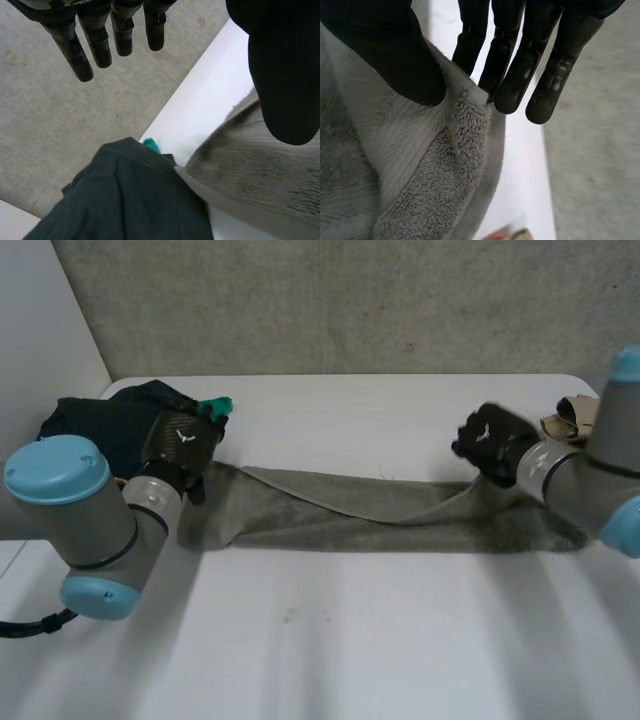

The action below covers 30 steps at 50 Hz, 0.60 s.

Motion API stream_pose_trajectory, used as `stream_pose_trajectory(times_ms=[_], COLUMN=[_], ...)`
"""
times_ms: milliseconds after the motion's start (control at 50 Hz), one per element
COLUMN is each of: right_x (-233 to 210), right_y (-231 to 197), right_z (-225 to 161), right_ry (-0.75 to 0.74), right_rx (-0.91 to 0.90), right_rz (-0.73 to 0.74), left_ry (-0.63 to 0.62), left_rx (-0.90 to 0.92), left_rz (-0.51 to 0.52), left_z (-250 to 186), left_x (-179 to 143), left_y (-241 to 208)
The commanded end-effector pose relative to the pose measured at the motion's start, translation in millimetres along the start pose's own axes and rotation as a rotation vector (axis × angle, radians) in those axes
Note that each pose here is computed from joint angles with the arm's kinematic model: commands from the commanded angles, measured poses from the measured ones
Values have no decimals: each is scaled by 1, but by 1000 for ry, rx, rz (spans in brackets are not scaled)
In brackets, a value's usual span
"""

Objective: Fold the laundry.

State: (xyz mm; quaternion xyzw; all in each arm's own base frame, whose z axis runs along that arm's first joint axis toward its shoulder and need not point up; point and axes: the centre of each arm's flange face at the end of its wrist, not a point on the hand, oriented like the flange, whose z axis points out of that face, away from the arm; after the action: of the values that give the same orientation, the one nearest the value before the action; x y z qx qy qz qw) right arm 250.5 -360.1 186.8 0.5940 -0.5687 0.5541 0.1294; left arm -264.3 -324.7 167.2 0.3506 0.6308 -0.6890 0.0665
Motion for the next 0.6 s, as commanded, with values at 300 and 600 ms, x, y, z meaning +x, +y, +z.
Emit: stream_pose_trajectory(times_ms=[300,600], right_x=[87,97], right_y=[-75,-111], right_z=[-134,-191], right_ry=[279,304], right_rx=[209,401], right_rz=[294,346], left_ry=[81,181], left_rx=[74,93], left_rz=[-136,-176], left_z=[44,65], left_x=[10,48], left_y=[11,24])
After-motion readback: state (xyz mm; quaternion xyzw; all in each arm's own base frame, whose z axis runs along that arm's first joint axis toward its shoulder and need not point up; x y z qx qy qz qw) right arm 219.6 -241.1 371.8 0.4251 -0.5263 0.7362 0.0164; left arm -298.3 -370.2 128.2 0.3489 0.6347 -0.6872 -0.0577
